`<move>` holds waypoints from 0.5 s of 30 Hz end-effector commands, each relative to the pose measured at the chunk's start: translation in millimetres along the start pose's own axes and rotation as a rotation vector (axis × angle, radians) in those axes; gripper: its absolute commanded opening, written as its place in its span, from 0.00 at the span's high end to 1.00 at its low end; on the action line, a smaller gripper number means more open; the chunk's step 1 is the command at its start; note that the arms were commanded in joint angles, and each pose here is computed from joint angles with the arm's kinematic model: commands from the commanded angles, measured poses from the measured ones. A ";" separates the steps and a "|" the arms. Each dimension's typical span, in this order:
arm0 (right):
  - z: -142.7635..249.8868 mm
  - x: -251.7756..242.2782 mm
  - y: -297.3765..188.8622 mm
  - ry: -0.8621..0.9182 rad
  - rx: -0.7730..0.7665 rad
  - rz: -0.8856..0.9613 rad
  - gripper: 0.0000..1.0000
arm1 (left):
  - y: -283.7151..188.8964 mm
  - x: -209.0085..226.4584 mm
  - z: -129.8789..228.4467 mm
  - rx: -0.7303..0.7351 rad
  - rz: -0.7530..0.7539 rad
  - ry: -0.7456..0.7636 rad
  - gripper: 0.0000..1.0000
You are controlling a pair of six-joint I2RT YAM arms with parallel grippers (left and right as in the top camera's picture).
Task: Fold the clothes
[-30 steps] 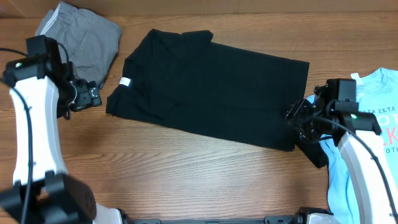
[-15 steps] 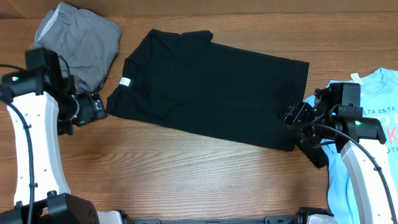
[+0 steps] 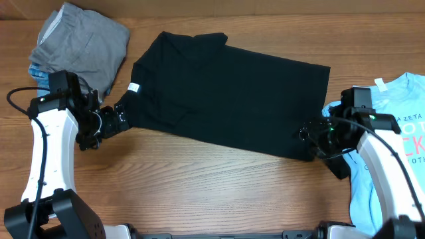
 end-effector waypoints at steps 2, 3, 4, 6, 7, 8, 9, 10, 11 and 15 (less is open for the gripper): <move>-2.7 -9.1 20.9 0.071 0.076 0.063 0.31 | 19.2 -3.6 6.5 0.009 0.027 -0.002 0.00; -2.9 -11.2 25.5 0.085 0.093 0.074 0.31 | 25.1 -3.9 8.3 0.015 0.027 0.004 0.00; -3.2 -12.8 29.5 0.093 0.107 0.083 0.31 | 31.9 -4.5 10.3 0.022 0.027 0.010 0.00; -3.2 -14.9 35.8 0.106 0.131 0.092 0.31 | 45.6 -4.4 12.7 0.029 0.023 0.022 0.00; -3.1 -15.5 37.6 0.109 0.138 0.095 0.31 | 51.8 -2.1 11.9 0.024 0.010 0.024 0.00; -3.3 -15.8 39.6 0.112 0.144 0.095 0.31 | 58.6 2.0 8.7 0.008 -0.017 0.020 0.00; -3.4 -16.2 40.6 0.113 0.148 0.097 0.31 | 64.3 5.6 4.3 -0.010 -0.035 0.018 0.00; -3.3 -16.4 41.3 0.114 0.150 0.098 0.31 | 70.4 6.5 -1.3 -0.029 -0.036 0.022 0.00; -3.5 -16.1 41.6 0.114 0.151 0.096 0.31 | 76.0 5.9 -7.7 -0.048 -0.027 0.025 0.00; -3.7 -16.1 41.6 0.113 0.150 0.096 0.31 | 98.0 5.5 -27.8 -0.097 -0.006 0.029 0.01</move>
Point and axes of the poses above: each gripper's point midway between its finger pads, its own y axis out along the fingers, its own x axis along the line the jaws close on, z = x × y, the point moved 3 cm from there along -y, back along the fingers
